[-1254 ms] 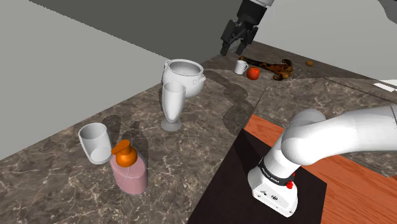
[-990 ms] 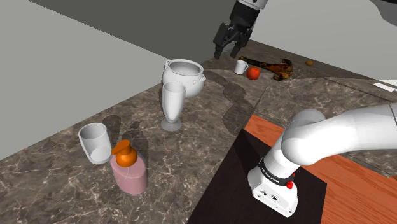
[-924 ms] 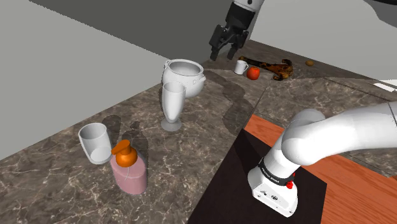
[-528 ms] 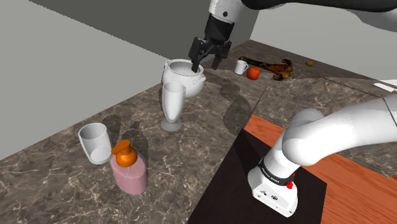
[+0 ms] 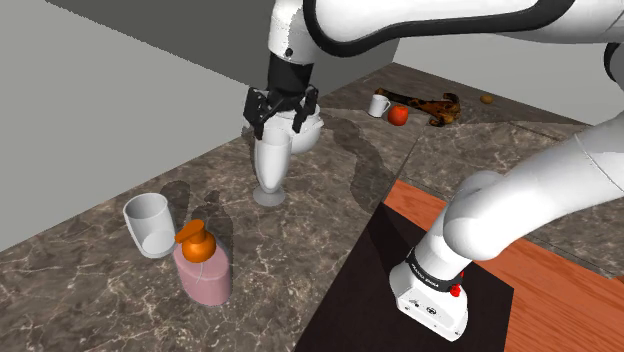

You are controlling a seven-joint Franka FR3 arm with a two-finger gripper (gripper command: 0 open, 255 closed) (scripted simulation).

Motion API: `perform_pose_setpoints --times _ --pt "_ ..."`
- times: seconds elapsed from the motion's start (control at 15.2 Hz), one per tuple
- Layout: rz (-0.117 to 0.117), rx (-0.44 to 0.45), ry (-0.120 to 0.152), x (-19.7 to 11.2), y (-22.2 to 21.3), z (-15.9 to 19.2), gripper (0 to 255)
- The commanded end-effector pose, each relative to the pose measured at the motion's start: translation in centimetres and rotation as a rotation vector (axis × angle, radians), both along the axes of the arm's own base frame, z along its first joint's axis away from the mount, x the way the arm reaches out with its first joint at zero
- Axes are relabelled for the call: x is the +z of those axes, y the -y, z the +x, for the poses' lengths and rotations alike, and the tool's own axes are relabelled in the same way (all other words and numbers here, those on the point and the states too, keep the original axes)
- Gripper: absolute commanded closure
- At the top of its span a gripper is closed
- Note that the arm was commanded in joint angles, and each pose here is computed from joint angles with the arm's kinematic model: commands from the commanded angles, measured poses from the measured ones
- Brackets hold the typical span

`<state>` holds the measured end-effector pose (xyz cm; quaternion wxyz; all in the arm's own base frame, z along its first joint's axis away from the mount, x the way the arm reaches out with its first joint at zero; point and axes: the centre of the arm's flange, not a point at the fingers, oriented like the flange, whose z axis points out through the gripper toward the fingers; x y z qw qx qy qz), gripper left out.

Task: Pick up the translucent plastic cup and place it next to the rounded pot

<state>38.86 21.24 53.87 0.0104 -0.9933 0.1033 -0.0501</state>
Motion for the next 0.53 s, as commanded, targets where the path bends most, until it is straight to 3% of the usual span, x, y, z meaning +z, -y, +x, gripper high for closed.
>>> perform_pose_setpoints --times 0.0,0.46 --pt "-0.005 -0.012 -0.006 -0.9 -2.4 0.8 0" --pt "-0.026 -0.049 -0.027 -5.4 -10.3 4.1 0"
